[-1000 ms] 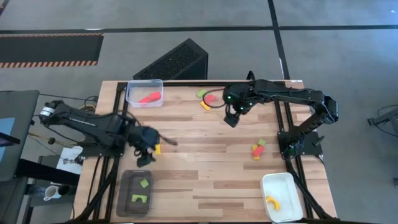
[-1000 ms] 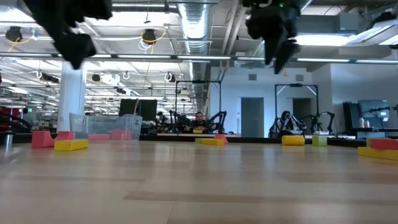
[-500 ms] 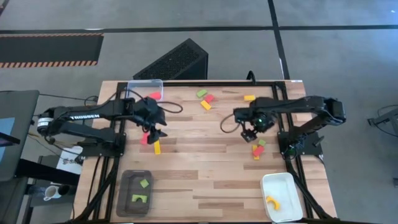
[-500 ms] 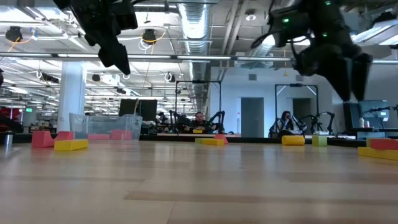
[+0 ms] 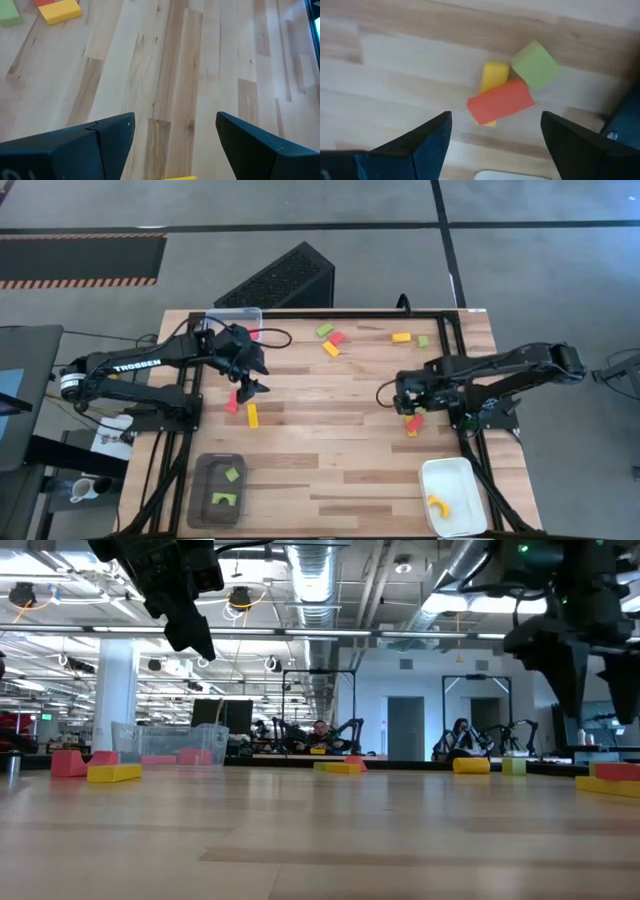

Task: Sort & place blocks by color
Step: Put the orange block into the white transparent bin

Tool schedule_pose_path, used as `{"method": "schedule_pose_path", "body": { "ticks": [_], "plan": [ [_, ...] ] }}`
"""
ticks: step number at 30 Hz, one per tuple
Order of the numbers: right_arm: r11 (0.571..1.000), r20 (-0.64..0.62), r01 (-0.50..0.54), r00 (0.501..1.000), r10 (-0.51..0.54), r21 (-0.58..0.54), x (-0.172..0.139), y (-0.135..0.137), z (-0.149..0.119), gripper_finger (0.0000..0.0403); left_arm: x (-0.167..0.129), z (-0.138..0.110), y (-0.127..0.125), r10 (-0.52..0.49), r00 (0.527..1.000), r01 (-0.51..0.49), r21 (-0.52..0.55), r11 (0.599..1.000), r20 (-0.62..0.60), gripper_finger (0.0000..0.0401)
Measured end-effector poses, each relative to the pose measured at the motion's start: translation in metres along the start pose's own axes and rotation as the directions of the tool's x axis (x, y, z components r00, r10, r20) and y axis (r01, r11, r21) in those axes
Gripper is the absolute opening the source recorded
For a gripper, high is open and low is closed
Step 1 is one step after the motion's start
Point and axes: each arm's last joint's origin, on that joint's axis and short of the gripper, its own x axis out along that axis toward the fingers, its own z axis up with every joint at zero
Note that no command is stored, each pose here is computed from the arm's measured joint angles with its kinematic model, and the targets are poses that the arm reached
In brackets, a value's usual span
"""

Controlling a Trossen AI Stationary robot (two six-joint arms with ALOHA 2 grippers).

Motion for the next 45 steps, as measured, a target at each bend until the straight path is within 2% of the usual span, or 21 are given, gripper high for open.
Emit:
{"method": "schedule_pose_path", "body": {
  "ticks": [7, 14, 20, 26, 37, 45],
  "plan": [
    [0.991, 0.02, 0.069, 0.997, -0.072, 0.113, 0.014, 0.008, -0.024, 0.0328, 0.0, 0.001, 0.0, -0.004, 1.0, 0.003, 0.01, 1.0, 0.008, 0.026],
    [0.979, 0.036, 0.121, 0.991, -0.129, 0.166, 0.035, 0.021, -0.031, 0.0328, 0.0, 0.003, 0.0, -0.004, 0.999, 0.003, 0.026, 1.0, 0.035, 0.026],
    [0.977, 0.042, 0.121, 0.991, -0.13, 0.175, 0.052, 0.031, -0.029, 0.0328, 0.0, 0.003, -0.001, -0.027, 0.999, 0.026, 0.025, 0.999, 0.034, 0.026],
    [0.978, 0.044, 0.062, 0.996, -0.072, 0.197, 0.075, 0.024, -0.025, 0.0328, 0.0, 0.002, -0.001, -0.04, 0.999, 0.039, 0.017, 0.999, 0.021, 0.026],
    [0.976, 0.103, 0.044, 0.992, -0.067, 0.214, 0.068, 0.024, -0.025, 0.0326, 0.0, 0.001, -0.001, -0.04, 0.999, 0.039, 0.014, 0.999, 0.013, 0.026],
    [0.975, 0.108, 0.062, 0.99, -0.087, 0.213, 0.067, 0.022, -0.024, 0.0288, 0.0, 0.001, -0.001, -0.04, 0.999, 0.04, 0.014, 0.999, 0.014, 0.026]
  ]
}}
